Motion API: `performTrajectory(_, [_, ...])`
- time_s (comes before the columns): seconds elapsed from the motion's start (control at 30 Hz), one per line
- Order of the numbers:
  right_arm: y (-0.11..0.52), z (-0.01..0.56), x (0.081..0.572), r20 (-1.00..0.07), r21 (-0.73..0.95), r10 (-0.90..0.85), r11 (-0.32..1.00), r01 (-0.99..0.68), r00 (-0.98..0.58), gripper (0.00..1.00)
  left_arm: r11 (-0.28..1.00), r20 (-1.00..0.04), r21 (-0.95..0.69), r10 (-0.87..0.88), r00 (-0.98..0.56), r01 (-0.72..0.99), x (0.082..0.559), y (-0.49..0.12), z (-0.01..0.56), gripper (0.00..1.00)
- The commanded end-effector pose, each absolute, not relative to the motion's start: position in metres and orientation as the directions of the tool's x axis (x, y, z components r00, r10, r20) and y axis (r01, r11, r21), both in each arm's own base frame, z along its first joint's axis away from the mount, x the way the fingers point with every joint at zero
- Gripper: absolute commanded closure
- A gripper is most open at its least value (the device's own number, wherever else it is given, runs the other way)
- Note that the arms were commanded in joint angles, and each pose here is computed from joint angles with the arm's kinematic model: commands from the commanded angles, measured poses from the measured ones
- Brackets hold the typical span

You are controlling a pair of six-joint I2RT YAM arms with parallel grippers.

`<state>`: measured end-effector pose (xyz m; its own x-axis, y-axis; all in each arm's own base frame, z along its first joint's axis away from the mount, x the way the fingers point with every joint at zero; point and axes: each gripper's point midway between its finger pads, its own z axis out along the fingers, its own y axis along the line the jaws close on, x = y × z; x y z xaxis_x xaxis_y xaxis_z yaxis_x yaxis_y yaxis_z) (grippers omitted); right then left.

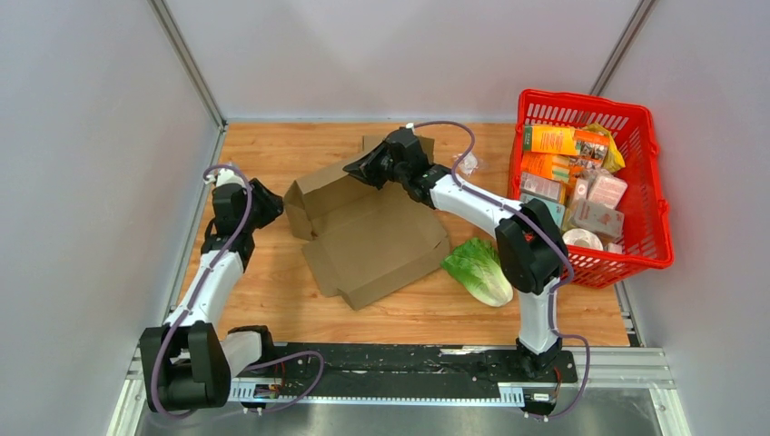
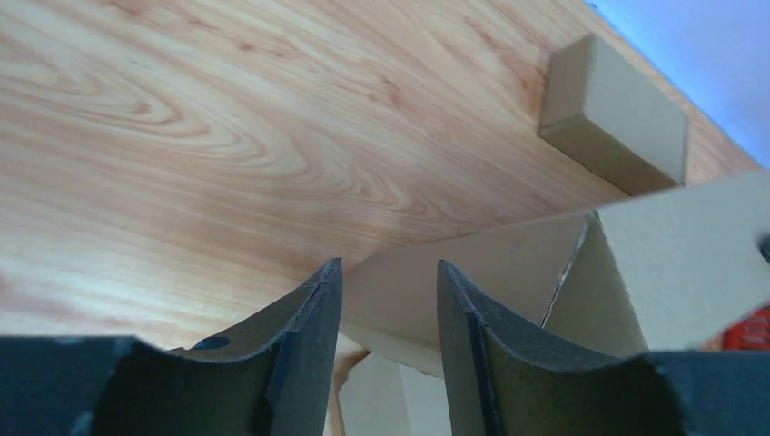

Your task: Fold the paper box

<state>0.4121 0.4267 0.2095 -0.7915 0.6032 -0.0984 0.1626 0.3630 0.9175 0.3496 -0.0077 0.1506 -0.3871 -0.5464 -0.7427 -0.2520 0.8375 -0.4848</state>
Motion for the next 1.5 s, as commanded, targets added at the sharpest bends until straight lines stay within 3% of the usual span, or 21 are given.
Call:
performTrajectory(0.0, [0.424, 0.171, 0.412, -0.157, 0.856, 0.578, 0.484, 0.182, -0.8, 0.99, 0.827, -0.765, -0.563, -0.515, -0.385, 0.011, 0.352, -0.046, 0.17, 0.5])
performTrajectory(0.07, [0.425, 0.17, 0.414, -0.169, 0.853, 0.583, 0.491, 0.178, -0.795, 0.99, 0.812, -0.748, -0.583, -0.522, -0.409, 0.029, 0.347, -0.053, 0.165, 0.55])
performTrajectory(0.2, [0.43, 0.172, 0.412, -0.178, 0.853, 0.575, 0.494, 0.166, -0.799, 0.99, 0.786, -0.752, -0.607, -0.52, -0.405, 0.116, 0.338, -0.068, 0.173, 0.55])
performTrajectory(0.43, [0.43, 0.183, 0.421, -0.186, 0.857, 0.583, 0.489, 0.159, -0.791, 0.99, 0.828, -0.804, -0.544, -0.469, -0.365, 0.134, 0.317, -0.068, 0.168, 0.41])
performTrajectory(0.8, [0.43, 0.189, 0.433, -0.198, 0.861, 0.578, 0.489, 0.142, -0.792, 1.0, 0.86, -0.835, -0.506, -0.473, -0.281, 0.057, 0.284, -0.049, 0.151, 0.39])
performTrajectory(0.97, [0.424, 0.188, 0.44, -0.204, 0.86, 0.581, 0.491, 0.139, -0.788, 1.0, 0.848, -0.828, -0.525, -0.489, -0.274, 0.075, 0.277, -0.053, 0.147, 0.3])
performTrajectory(1.13, [0.426, 0.188, 0.436, -0.208, 0.867, 0.566, 0.484, 0.117, -0.798, 1.0, 0.857, -0.836, -0.503, -0.449, -0.315, 0.114, 0.287, -0.059, 0.145, 0.28])
performTrajectory(1.27, [0.429, 0.184, 0.434, -0.2, 0.868, 0.56, 0.482, 0.12, -0.804, 1.0, 0.806, -0.84, -0.52, -0.421, -0.341, 0.284, 0.301, -0.087, 0.164, 0.3])
performTrajectory(1.4, [0.429, 0.19, 0.434, -0.206, 0.872, 0.565, 0.477, 0.113, -0.799, 1.0, 0.801, -0.845, -0.512, -0.404, -0.35, 0.312, 0.315, -0.094, 0.17, 0.34])
performTrajectory(1.47, [0.429, 0.194, 0.431, -0.209, 0.872, 0.572, 0.476, 0.112, -0.793, 1.0, 0.798, -0.852, -0.508, -0.408, -0.329, 0.325, 0.32, -0.101, 0.18, 0.4])
